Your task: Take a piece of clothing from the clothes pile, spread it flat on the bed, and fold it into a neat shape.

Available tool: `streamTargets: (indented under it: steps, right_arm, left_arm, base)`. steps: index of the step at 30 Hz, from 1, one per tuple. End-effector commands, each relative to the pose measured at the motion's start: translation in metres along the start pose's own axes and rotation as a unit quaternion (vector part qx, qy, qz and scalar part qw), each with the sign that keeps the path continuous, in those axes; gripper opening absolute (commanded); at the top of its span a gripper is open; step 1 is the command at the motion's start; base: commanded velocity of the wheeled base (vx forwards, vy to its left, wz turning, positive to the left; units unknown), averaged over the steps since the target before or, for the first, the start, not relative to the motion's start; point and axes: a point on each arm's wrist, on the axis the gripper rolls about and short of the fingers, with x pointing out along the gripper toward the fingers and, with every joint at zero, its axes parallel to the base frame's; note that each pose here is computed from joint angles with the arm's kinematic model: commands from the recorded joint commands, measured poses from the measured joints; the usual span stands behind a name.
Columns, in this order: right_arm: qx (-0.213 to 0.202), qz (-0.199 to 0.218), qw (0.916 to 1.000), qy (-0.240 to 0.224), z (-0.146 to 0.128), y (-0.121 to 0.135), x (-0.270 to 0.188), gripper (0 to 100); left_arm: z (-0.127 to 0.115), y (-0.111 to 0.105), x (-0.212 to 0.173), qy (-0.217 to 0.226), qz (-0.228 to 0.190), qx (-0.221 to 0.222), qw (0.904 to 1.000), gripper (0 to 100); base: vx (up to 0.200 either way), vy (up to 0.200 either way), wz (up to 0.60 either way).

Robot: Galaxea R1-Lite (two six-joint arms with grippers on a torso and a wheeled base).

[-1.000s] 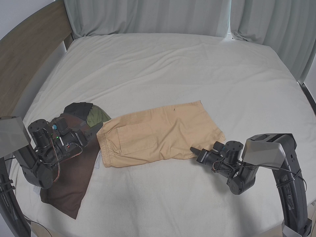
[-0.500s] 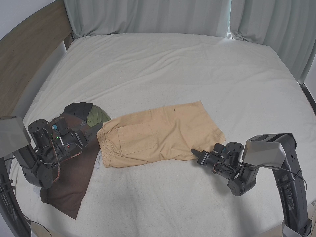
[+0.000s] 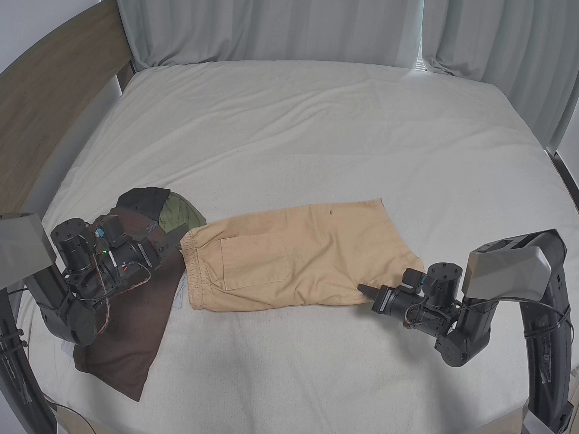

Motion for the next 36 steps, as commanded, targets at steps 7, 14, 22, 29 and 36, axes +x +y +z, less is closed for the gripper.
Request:
streamTargets:
  steps: [7, 14, 22, 29, 36]
  right_arm:
    - [-0.007, -0.02, 0.9992, 0.034, -0.009, 0.006, -0.028, 0]
    - [-0.011, -0.03, 0.9982, 0.052, -0.015, 0.006, -0.04, 0]
    - [-0.021, -0.03, 0.9971, 0.067, -0.018, 0.017, -0.056, 0]
    - [-0.019, -0.036, 0.9955, 0.086, -0.021, 0.027, -0.078, 0]
    - [-0.02, -0.063, 0.9918, 0.109, -0.03, 0.026, -0.098, 0]
  left_arm:
    - [0.001, 0.0, 0.0, -0.002, -0.001, 0.001, 1.0, 100]
    - [0.002, 0.0, 0.0, -0.003, 0.0, 0.0, 1.0, 100]
    - [0.001, 0.002, -0.001, -0.002, 0.002, 0.0, 1.0, 100]
    - [0.001, 0.002, -0.001, -0.002, 0.002, 0.0, 1.0, 100]
    - [0.001, 0.001, -0.001, -0.002, 0.001, -0.001, 1.0, 100]
  base:
    - [0.0, 0.0, 0.0]
    - [0.0, 0.0, 0.0]
    - [0.0, 0.0, 0.0]
    - [0.0, 0.0, 0.0]
    - [0.0, 0.0, 0.0]
